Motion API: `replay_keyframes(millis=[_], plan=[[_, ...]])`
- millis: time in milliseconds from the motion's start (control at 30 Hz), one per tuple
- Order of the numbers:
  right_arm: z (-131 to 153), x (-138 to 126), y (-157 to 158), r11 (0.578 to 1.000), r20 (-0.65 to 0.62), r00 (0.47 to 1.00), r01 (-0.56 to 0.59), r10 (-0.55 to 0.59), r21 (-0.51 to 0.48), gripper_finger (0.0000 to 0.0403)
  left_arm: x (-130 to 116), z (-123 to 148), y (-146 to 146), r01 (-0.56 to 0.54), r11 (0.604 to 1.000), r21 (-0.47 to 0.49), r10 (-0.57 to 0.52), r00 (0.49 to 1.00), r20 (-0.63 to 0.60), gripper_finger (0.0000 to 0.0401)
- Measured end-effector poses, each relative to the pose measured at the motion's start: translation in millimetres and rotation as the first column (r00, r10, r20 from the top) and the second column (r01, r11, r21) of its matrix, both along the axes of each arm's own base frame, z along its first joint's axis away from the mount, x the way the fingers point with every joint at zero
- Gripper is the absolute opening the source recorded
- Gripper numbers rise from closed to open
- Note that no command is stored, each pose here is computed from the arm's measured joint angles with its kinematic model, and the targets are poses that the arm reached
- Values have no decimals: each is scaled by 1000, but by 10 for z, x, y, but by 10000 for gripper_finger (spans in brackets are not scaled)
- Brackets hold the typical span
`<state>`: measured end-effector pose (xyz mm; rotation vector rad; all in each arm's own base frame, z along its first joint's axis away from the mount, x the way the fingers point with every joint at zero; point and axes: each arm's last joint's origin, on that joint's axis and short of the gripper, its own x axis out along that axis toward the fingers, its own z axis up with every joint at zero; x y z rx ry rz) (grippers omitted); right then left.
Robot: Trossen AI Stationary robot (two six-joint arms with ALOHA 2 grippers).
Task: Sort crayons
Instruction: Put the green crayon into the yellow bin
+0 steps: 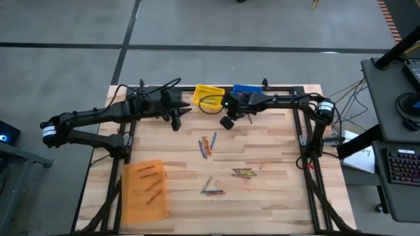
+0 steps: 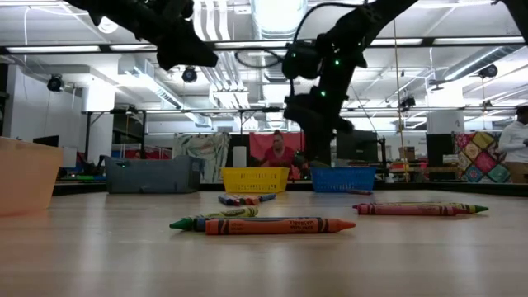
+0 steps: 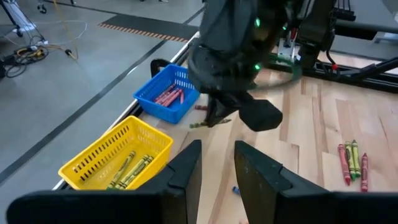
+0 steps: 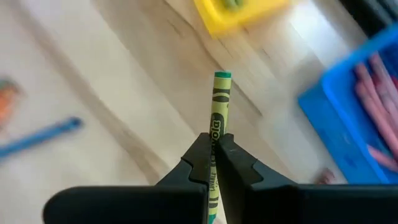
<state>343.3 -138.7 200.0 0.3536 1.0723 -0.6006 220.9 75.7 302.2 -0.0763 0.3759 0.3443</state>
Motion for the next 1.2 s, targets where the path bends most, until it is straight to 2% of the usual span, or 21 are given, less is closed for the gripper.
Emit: replay_keyframes(millis=[200, 333, 467, 867, 1033, 1200], plan=[[176, 167, -47, 990, 219, 968, -105, 122, -89, 9, 1, 1, -1, 1, 1000, 0, -1, 1000, 1, 78], [253, 248, -139, 980, 296, 942, -114, 159, -163, 9, 1, 4, 0, 4, 1000, 7, -4, 1000, 2, 78], [304, 313, -293, 973, 299, 939, -110, 169, -204, 9, 6, 19, 2, 7, 1000, 21, -7, 1000, 15, 78], [327, 515, -714, 917, 226, 933, -190, 279, -350, 9, 10, 42, 3, 19, 998, 60, -20, 999, 24, 78], [240, 577, -903, 908, 195, 938, -201, 286, -367, 9, 13, 58, 4, 20, 997, 73, -23, 999, 37, 78], [81, 710, -1045, 884, 139, 930, -266, 340, -385, 9, 12, 74, 4, 24, 996, 91, -28, 999, 45, 78]])
